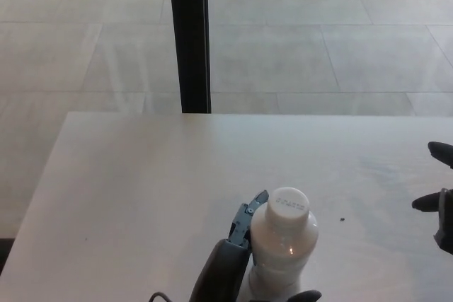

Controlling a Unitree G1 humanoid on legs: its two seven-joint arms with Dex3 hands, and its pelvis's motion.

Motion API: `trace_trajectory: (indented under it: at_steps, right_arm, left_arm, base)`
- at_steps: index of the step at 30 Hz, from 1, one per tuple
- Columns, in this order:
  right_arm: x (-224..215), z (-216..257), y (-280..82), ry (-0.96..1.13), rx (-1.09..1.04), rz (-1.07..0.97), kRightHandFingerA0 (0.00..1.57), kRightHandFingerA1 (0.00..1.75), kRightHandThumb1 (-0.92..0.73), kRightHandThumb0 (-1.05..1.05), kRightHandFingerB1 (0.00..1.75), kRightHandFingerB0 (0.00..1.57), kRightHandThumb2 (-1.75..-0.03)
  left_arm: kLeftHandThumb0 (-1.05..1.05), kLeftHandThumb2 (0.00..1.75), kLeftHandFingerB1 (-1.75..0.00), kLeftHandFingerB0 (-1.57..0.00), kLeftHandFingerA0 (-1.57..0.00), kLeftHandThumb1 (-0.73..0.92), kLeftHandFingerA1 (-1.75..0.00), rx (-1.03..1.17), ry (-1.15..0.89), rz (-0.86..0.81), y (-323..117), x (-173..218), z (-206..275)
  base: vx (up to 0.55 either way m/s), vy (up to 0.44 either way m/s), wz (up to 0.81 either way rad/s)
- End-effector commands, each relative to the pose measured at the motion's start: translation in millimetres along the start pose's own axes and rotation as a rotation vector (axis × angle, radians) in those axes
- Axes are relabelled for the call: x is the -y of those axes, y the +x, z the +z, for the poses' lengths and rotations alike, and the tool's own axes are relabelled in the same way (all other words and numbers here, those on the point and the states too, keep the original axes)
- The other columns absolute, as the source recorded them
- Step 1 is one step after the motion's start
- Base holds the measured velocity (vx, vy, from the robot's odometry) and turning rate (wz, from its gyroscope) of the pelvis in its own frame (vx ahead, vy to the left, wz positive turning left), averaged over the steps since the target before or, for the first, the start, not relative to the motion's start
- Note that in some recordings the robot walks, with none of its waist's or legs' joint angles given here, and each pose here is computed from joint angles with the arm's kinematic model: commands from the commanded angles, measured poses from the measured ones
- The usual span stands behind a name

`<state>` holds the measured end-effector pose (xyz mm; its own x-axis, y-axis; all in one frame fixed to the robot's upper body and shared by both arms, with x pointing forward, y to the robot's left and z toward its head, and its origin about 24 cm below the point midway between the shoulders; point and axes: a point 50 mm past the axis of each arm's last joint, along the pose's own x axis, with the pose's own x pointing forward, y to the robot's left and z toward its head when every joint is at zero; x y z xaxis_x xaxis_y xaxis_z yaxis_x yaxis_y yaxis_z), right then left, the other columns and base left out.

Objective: The robot uses its left hand to to lift the bottle kept on the middle of the desk and tilts it towards its right hand. It then uses its right hand to rotate its cap to open it and places the bottle and cap back on the desk

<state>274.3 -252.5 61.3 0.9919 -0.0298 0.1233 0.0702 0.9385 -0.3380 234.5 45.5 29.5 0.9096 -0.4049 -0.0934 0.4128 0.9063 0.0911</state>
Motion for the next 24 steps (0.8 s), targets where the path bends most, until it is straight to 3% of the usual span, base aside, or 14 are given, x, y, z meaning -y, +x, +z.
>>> trace_trajectory:
  at_steps: [1, 3, 5, 7, 8, 9, 11, 13, 14, 18, 19, 21, 22, 24]
  right_arm:
    - [9, 7, 6, -0.020, 0.015, -0.046, 0.51, 1.06, -0.70, -1.05, 0.66, 0.02, -1.23]
    - [11, 8, 6, -0.005, 0.016, -0.064, 0.52, 1.07, -0.70, -1.05, 0.64, 0.00, -1.23]
    - [11, 9, 6, -0.011, 0.017, -0.062, 0.52, 1.07, -0.71, -1.05, 0.66, 0.03, -1.23]
    - [14, 9, 6, -0.047, 0.026, -0.068, 0.23, 1.36, -0.92, -1.05, 0.80, 0.06, -0.78]
    - [14, 10, 7, -0.046, 0.027, -0.069, 0.23, 1.36, -0.92, -1.05, 0.80, 0.06, -0.78]
    - [15, 10, 6, -0.043, 0.027, -0.069, 0.29, 1.27, -0.92, -1.05, 0.77, 0.07, -0.76]
    - [16, 9, 5, -0.036, 0.025, -0.080, 0.25, 1.35, -0.92, -1.05, 0.80, 0.08, -0.77]
    - [16, 9, 4, -0.036, 0.025, -0.084, 0.24, 1.36, -0.92, -1.05, 0.80, 0.08, -0.77]
    - [17, 9, 4, -0.037, 0.023, -0.090, 0.56, 1.09, -0.74, -1.05, 0.68, 0.08, -1.24]
    - [13, 6, 3, -0.021, 0.018, -0.087, 0.58, 1.10, -0.74, -1.05, 0.69, 0.10, -1.23]
    - [12, 5, 2, -0.016, 0.011, -0.085, 0.26, 1.35, -0.92, -1.05, 0.79, 0.08, -0.75]
    - [12, 4, 1, -0.007, -0.011, -0.083, 0.35, 1.33, -0.92, -1.05, 0.78, 0.10, -0.68]
    - [12, 4, 1, -0.002, -0.016, -0.080, 0.64, 1.15, -0.70, -1.05, 0.73, 0.17, -1.18]
    - [11, 3, 0, 0.011, -0.029, -0.077, 0.64, 1.16, -0.67, -1.05, 0.75, 0.23, -1.15]
  left_arm:
    - [-0.23, 0.60, -0.40, -0.26, -0.91, 0.66, -1.19, 0.301, -0.234, 0.023, 8, 40, 29]
    - [-0.14, 0.66, -0.50, -0.54, -0.88, 0.85, -1.71, 0.289, -0.246, 0.051, 11, 54, 32]
    - [-0.14, 0.67, -0.52, -0.58, -0.86, 0.87, -1.75, 0.292, -0.240, 0.061, 12, 59, 34]
    - [-0.07, 0.75, -0.59, -0.64, -0.80, 0.88, -1.75, 0.301, -0.284, 0.049, 14, 69, 39]
    - [-0.05, 0.91, -0.68, -0.67, -1.10, 0.78, -1.65, 0.306, -0.301, 0.047, 15, 71, 41]
    - [0.00, 1.02, -0.80, -0.77, -0.86, 0.76, -1.75, 0.306, -0.326, 0.044, 15, 74, 42]
    - [-0.05, 1.00, -1.67, -0.72, -0.91, 0.80, -1.75, 0.296, -0.394, 0.041, 18, 81, 47]
    - [-0.05, 1.05, -1.75, -0.75, -0.90, 0.79, -1.75, 0.291, -0.414, 0.054, 19, 86, 49]
    - [-0.03, 1.13, -1.75, -0.80, -0.92, 0.75, -1.75, 0.299, -0.421, 0.058, 21, 89, 53]
    - [-0.09, 1.24, -1.75, -0.81, -0.98, 0.69, -1.75, 0.314, -0.419, 0.054, 22, 92, 57]
    - [-0.07, 1.33, -1.75, -0.82, -1.00, 0.64, -1.75, 0.318, -0.413, 0.051, 22, 90, 57]
    - [-0.07, 1.37, -1.75, -0.77, -0.98, 0.64, -1.75, 0.328, -0.375, 0.052, 20, 84, 54]
    - [-0.06, 1.40, -1.75, -0.75, -0.97, 0.62, -1.75, 0.330, -0.356, 0.061, 20, 80, 52]
    - [-0.01, 1.40, -1.58, -0.82, -0.96, 0.62, -1.75, 0.323, -0.342, 0.070, 20, 74, 51]
  base:
    - [0.00, 0.000, 0.00]
    - [0.00, 0.000, 0.00]
    - [0.00, 0.000, 0.00]
    - [0.00, 0.000, 0.00]
    - [0.00, 0.000, 0.00]
    - [0.00, 0.000, 0.00]
    - [0.00, 0.000, 0.00]
    - [0.00, 0.000, 0.00]
    - [0.00, 0.000, 0.00]
    - [0.00, 0.000, 0.00]
    - [0.00, 0.000, 0.00]
    - [0.00, 0.000, 0.00]
    - [0.00, 0.000, 0.00]
    - [0.00, 0.000, 0.00]
